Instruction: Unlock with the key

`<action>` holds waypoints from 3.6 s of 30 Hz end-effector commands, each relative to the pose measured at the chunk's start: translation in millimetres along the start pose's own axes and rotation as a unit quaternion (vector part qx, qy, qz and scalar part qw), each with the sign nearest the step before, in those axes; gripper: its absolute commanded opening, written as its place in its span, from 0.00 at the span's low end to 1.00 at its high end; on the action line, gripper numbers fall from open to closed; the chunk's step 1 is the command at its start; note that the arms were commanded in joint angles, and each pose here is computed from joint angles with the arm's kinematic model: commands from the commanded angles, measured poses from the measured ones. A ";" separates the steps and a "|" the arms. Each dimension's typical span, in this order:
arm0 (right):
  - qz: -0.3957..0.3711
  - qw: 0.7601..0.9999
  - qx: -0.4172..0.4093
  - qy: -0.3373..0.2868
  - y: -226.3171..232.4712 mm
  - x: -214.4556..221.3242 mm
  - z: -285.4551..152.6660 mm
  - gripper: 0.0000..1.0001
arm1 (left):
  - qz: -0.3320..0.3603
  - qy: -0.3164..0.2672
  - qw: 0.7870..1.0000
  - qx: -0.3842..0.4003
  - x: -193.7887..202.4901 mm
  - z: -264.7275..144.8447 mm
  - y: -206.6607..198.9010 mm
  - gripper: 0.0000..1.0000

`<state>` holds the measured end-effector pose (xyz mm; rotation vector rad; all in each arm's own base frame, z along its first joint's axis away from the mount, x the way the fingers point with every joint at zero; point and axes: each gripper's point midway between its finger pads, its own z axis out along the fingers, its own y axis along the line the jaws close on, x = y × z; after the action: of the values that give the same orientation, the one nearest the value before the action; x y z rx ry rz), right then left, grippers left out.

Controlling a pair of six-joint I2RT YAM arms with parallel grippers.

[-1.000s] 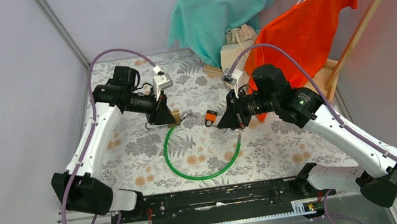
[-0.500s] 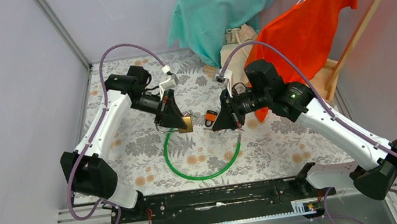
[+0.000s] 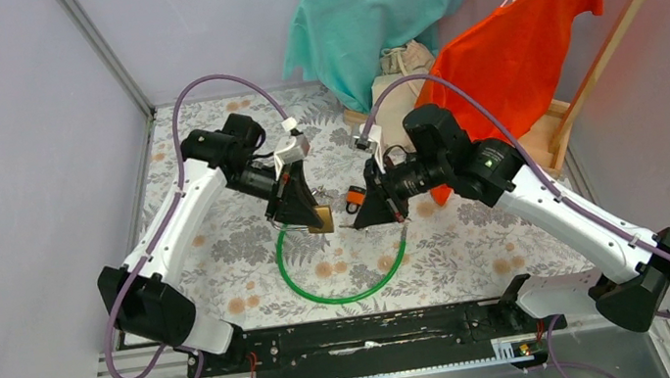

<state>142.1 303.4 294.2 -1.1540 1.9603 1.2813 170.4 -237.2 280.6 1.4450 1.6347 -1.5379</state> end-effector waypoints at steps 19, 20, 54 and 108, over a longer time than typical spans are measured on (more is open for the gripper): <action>-0.061 0.998 0.009 -0.008 23.1 -13.1 -4.5 0.00 | 0.014 -0.008 0.999 0.049 -9.8 14.2 -44.0 0.00; -0.062 0.998 0.009 -0.008 23.4 -12.5 -4.8 0.00 | 0.013 -0.008 0.999 0.048 -9.9 14.0 -44.3 0.00; -0.056 0.998 0.007 -0.023 19.5 -21.0 8.2 0.00 | 0.008 -0.001 0.999 0.053 -8.9 17.0 -47.0 0.00; 0.010 0.990 -0.062 -0.128 27.1 -43.7 38.1 0.00 | 0.004 -0.028 1.000 0.009 -46.5 12.8 -40.2 0.00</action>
<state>141.1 336.1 292.8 -1.0080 1.8892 1.3460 143.5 -244.2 292.7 1.4066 1.8276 -1.5623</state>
